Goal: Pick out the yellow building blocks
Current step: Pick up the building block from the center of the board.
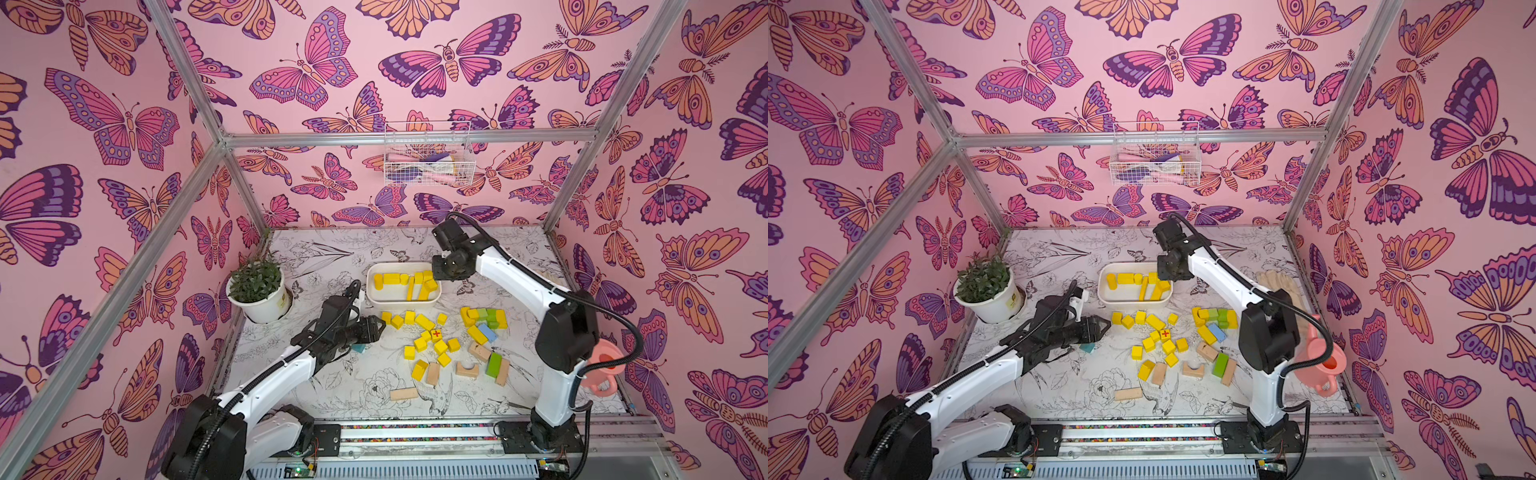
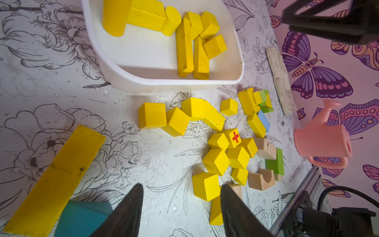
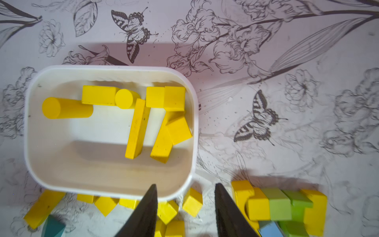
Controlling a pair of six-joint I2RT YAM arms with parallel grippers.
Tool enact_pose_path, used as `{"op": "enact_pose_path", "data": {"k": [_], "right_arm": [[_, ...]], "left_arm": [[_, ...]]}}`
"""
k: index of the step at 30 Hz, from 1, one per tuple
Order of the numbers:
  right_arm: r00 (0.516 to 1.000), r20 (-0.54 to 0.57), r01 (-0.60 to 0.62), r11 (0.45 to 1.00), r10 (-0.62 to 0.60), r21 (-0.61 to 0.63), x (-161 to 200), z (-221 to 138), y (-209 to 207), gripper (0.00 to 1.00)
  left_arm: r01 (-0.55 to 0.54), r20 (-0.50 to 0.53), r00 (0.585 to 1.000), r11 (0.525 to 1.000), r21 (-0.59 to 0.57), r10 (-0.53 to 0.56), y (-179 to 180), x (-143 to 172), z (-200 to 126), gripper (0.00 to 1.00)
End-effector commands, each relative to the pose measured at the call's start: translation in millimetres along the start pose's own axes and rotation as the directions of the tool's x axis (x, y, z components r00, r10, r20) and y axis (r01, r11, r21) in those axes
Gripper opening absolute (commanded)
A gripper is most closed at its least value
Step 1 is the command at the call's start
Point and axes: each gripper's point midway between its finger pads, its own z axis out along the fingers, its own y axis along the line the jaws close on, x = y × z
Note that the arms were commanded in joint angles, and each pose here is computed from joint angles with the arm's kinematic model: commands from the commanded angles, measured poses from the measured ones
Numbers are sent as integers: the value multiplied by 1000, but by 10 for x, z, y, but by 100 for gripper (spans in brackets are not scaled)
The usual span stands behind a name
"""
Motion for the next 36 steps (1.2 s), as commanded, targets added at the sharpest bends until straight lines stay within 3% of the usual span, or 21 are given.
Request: {"op": "enact_pose_path", "data": {"k": [1, 7, 17, 24, 31, 36], "right_arm": [[1000, -13, 11, 999, -11, 38, 201, -98, -229, 47], [1000, -23, -19, 997, 20, 69, 695, -251, -603, 47], [980, -66, -180, 975, 190, 126, 1554, 147, -1191, 46], [961, -65, -259, 957, 269, 129, 1610, 209, -1324, 46], [911, -18, -405, 902, 412, 151, 1626, 200, -1666, 46], [925, 40, -380, 912, 378, 157, 1378, 132, -1741, 46]], "left_arm": [[16, -7, 1000, 1000, -11, -16, 58, 36, 1, 61], [19, -7, 1000, 1000, -17, -19, 69, 40, -2, 61], [22, 0, 1000, 1000, -20, -22, 77, 36, -19, 61], [26, -4, 1000, 999, -24, -26, 85, 35, -4, 61], [28, -10, 1000, 999, -26, -28, 88, 37, 13, 61], [27, -10, 1000, 999, -28, -27, 92, 34, 11, 61]]}}
